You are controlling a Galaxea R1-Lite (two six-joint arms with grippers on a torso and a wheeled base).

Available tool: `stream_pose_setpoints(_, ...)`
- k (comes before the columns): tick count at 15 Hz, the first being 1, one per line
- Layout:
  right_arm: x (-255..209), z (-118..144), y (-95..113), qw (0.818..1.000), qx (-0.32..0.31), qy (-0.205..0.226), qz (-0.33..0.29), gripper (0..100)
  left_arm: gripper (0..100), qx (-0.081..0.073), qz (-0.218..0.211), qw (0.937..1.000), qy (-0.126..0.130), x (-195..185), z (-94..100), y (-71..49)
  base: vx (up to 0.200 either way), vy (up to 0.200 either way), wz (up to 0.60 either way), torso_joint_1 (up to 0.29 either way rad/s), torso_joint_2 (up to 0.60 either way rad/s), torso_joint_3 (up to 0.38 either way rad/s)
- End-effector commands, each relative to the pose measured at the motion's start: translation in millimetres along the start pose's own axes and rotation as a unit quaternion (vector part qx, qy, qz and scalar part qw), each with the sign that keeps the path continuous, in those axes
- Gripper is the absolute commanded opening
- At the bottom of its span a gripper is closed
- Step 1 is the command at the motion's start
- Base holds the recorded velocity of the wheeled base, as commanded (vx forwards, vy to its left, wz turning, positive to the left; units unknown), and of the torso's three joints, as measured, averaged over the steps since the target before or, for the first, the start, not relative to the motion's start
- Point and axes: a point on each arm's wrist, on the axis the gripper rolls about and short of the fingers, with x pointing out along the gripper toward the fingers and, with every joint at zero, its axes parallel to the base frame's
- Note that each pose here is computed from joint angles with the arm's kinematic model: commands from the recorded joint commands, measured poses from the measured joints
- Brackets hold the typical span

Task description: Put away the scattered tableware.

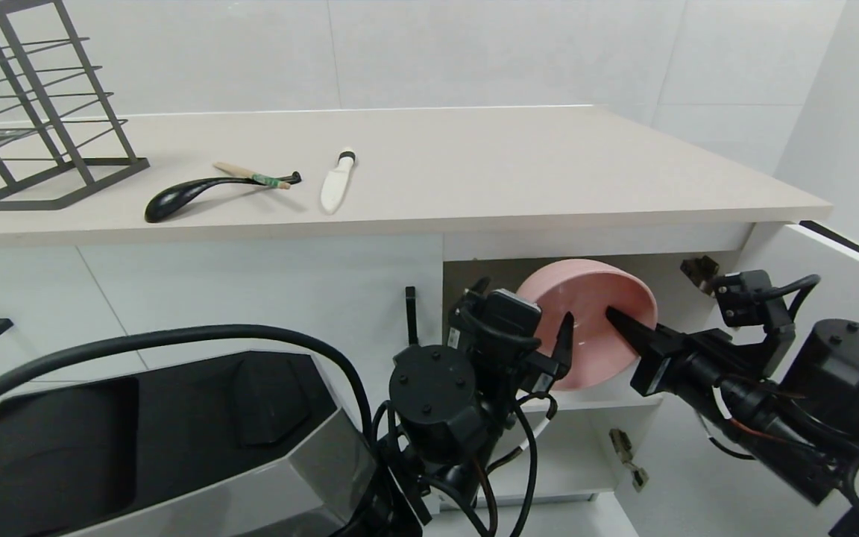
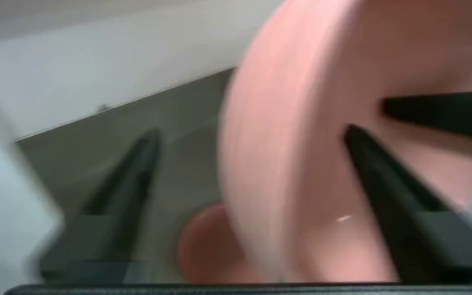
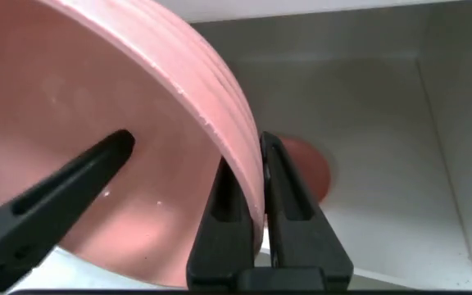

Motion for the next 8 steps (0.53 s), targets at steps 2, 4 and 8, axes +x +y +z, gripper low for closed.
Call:
stream_pose_setpoints(2, 7.1, -6.5, -13.1, 1.0, 0.001, 0.012, -0.027, 0, 100, 0.0, -0.003, 1.0, -0.002, -6.4, 8.5, 2.1, 0.0, 0.0, 0.0, 0.0, 0.0, 0.0)
stream_pose_setpoints(4, 9.8, -11.1, -20.8, 0.999, 0.002, 0.021, -0.042, 0, 100, 0.004, -0.016, 0.9998, 0.01, -23.4, 15.9, 6.1, 0.0, 0.0, 0.0, 0.0, 0.0, 0.0)
stream_pose_setpoints(8, 12.7, -23.2, -25.6, 0.998, 0.001, 0.047, -0.051, 0, 100, 0.016, -0.101, 0.9946, 0.017, -64.7, 33.0, 25.6, 0.0, 0.0, 0.0, 0.0, 0.0, 0.0)
